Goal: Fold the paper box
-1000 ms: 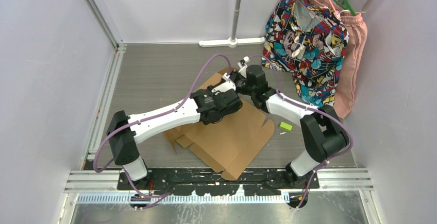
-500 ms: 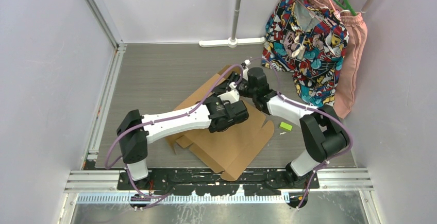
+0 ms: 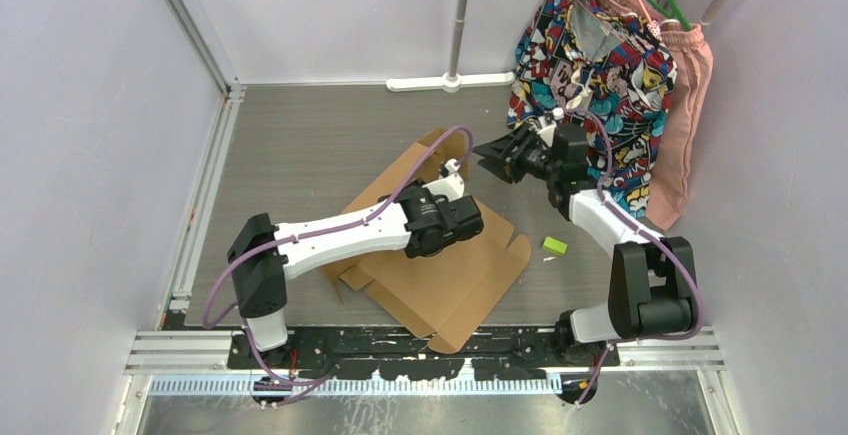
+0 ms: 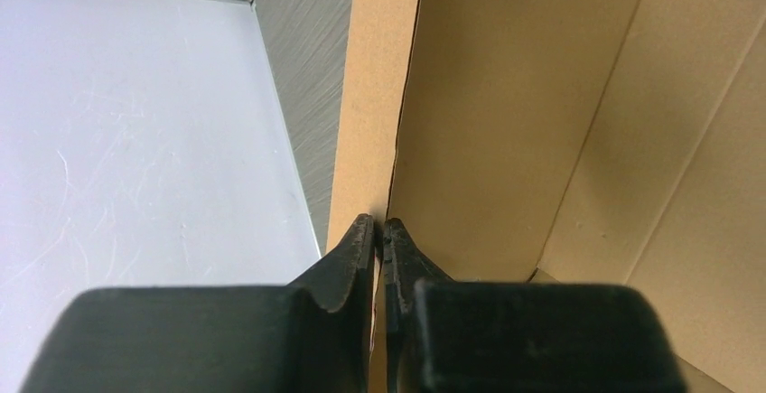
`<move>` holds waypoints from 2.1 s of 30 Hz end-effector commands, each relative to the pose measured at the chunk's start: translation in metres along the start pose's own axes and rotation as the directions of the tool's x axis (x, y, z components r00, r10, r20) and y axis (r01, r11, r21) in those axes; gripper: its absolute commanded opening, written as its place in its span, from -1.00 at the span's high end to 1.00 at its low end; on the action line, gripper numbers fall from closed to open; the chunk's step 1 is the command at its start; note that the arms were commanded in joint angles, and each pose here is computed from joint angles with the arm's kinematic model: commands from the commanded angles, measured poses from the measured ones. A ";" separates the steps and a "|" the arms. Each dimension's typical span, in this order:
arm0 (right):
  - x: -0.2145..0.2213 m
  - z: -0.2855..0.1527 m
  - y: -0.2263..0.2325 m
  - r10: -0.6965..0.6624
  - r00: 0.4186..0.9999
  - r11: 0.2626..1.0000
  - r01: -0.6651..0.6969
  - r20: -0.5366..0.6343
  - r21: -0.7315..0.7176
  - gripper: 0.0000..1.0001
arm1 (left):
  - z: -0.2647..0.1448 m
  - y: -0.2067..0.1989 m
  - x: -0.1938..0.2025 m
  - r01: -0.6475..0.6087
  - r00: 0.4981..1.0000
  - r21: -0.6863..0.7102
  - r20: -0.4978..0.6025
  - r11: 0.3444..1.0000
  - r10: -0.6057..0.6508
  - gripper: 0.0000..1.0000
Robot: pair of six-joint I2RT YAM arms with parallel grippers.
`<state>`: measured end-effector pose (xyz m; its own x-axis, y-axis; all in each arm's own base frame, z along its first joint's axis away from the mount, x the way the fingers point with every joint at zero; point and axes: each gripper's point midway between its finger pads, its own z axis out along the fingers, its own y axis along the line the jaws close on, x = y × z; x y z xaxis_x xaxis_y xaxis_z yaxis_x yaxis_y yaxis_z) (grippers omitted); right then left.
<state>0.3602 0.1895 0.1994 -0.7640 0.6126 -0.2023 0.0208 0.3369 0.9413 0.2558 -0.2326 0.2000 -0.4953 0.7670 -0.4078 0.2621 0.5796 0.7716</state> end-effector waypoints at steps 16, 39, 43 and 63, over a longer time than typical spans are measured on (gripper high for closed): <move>-0.099 0.057 -0.061 0.058 0.993 0.998 -0.056 0.104 -0.022 0.08 | -0.021 -0.002 -0.016 0.028 0.998 0.006 0.048 1.000 -0.029 0.90; -0.067 0.137 -0.054 0.100 0.969 0.969 -0.146 -0.224 -0.198 0.06 | -0.023 -0.012 -0.021 0.002 0.999 0.013 0.053 1.000 -0.002 0.92; -0.041 0.141 -0.053 0.082 0.958 0.971 -0.139 -0.273 -0.196 0.07 | -0.023 -0.013 -0.020 0.001 0.999 0.015 0.053 1.000 -0.001 0.92; -0.003 0.103 -0.017 -0.012 0.961 0.975 -0.050 -0.276 -0.216 0.10 | -0.016 -0.019 -0.016 0.000 0.999 0.007 0.039 1.000 -0.001 0.88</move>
<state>0.4345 0.2509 0.1129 -0.9122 0.4096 -0.0075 0.0598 0.1513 0.9867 0.2436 -0.2542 0.1969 -0.4576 0.8153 -0.3548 0.3002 0.5173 0.8015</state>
